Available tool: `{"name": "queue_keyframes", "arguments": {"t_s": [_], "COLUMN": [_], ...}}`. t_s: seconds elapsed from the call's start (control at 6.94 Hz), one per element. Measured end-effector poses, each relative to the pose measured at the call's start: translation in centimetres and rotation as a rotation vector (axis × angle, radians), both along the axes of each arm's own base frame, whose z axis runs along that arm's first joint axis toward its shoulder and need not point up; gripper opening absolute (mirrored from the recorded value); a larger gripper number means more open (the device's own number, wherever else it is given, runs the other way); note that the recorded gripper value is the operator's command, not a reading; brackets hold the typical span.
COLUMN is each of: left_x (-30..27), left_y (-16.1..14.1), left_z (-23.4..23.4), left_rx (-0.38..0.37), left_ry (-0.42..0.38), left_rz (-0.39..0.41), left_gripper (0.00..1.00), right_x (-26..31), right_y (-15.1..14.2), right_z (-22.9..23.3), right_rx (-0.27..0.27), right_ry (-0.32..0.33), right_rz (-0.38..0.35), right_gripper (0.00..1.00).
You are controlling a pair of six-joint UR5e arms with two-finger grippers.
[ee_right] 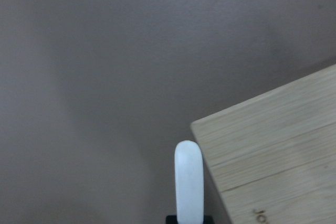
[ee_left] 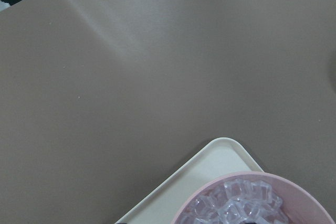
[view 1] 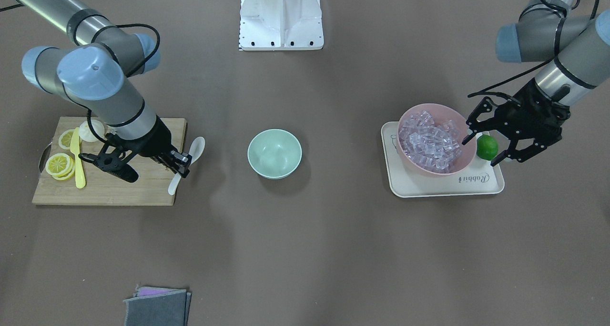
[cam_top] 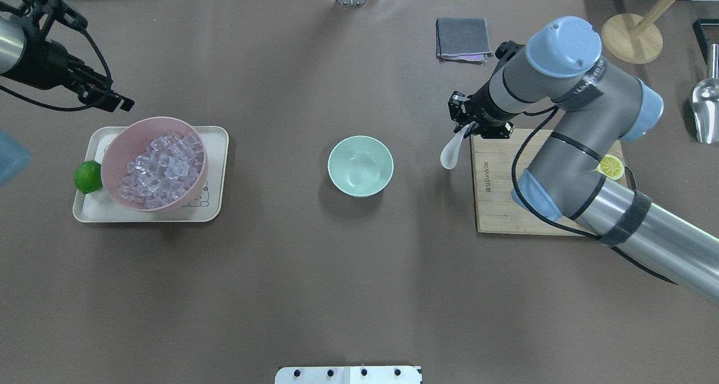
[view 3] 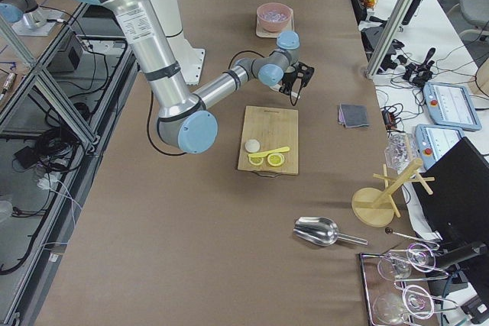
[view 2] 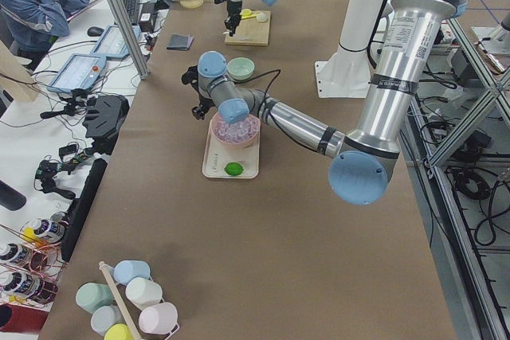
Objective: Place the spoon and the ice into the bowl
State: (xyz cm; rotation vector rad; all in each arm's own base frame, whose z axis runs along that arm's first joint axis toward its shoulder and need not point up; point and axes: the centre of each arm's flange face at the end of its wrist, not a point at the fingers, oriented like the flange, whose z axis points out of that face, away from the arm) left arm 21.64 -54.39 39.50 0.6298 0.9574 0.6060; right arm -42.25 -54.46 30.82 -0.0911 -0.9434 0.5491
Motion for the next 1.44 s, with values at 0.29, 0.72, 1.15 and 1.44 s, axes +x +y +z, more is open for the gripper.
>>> {"name": "queue_keyframes", "arguments": {"t_s": [0.29, 0.72, 1.15, 1.44], "left_x": [0.4, 0.9, 3.5, 5.1], "left_y": [2.1, 4.4, 6.1, 6.7], "left_z": [2.2, 4.4, 5.4, 5.8], "left_rx": [0.129, 0.242, 0.294, 0.307], "left_ry": [0.001, -0.033, -0.062, -0.068], "left_rz": [0.063, 0.149, 0.195, 0.212], "left_gripper": [0.74, 0.74, 0.66, 0.63], "right_x": [-3.0, -7.4, -10.8, -11.0], "right_y": [-0.5, 1.8, 3.7, 4.0], "right_z": [-5.0, -8.3, -9.1, -9.3], "right_rx": [-0.057, -0.104, -0.100, -0.080], "right_ry": [0.001, -0.014, -0.007, -0.005], "right_rz": [0.084, 0.213, 0.276, 0.277], "right_gripper": [0.00, 0.00, 1.00, 1.00]}}
